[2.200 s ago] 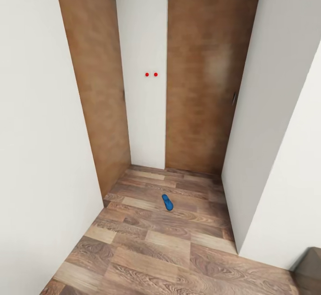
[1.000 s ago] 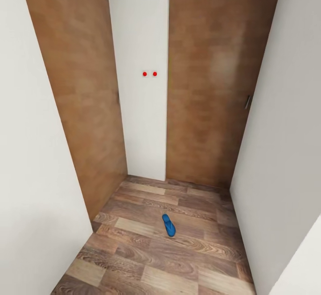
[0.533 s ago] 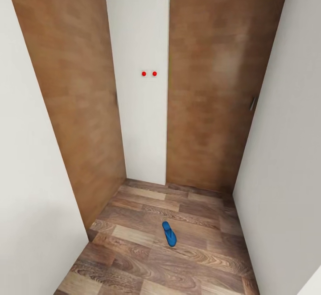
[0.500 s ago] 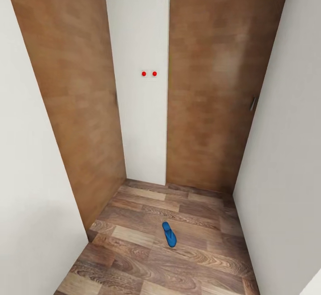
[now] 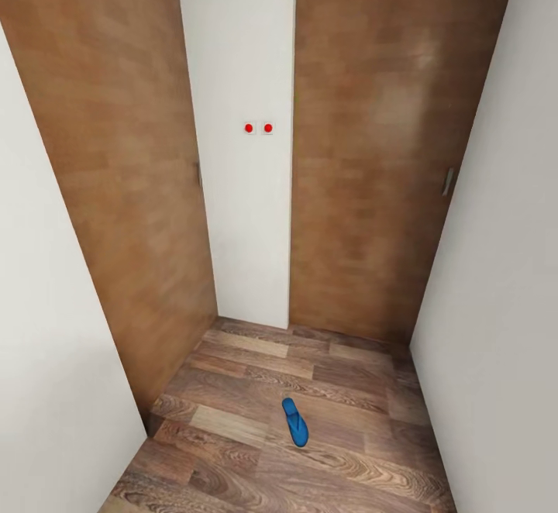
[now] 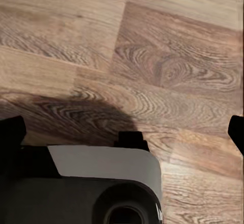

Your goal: In the bedroom, move the book from the bed onto either nightstand, and place the two sandals side by side next to the bed.

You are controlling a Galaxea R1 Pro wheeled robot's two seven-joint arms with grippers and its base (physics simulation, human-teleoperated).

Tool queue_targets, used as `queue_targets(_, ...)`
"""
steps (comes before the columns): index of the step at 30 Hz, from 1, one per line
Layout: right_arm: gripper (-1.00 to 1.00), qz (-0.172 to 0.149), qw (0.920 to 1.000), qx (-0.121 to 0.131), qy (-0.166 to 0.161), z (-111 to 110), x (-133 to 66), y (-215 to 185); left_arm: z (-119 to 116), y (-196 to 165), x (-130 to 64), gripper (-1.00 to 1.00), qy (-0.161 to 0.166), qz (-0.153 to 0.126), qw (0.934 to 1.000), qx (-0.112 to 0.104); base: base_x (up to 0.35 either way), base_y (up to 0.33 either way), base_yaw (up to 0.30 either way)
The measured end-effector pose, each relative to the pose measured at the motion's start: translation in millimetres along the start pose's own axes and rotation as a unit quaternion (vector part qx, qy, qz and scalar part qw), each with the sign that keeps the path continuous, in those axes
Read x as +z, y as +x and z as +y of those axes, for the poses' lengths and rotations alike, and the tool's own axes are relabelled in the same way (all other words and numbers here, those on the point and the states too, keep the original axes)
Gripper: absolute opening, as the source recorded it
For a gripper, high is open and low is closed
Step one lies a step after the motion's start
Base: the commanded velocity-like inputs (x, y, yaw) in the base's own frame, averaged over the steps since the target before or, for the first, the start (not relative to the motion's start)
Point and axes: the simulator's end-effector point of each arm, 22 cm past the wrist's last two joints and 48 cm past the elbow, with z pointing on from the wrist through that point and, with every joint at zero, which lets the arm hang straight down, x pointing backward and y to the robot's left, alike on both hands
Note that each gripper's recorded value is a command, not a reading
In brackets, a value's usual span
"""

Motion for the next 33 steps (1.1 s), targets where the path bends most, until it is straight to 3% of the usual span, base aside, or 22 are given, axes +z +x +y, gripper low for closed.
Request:
queue_targets(4,1.00,-0.018,0.9998,0.001,0.000,0.1,0.3,-15.9,-0.1,-20.9,1.8,1.00,0.000,-0.024,0.9997,-0.003,0.007,0.000,0.000)
queue_targets(11,1.00,-0.056,0.9985,0.002,0.000,0.2,-1.0,-30.3,-0.1,-22.2,1.9,1.00,0.000,-0.026,0.9997,-0.004,0.000,0.000,0.000)
queue_targets(26,1.00,-0.064,0.9979,0.003,0.009,-11.9,-1.5,-36.3,-0.1,-21.9,1.9,1.00,0.000,-0.026,0.9997,-0.004,0.000,0.000,0.000)
queue_targets(33,1.00,-0.068,0.9970,0.028,0.024,-26.9,-2.1,-39.8,0.3,-22.0,1.8,1.00,-0.001,-0.026,0.9997,-0.004,0.027,0.000,0.000)
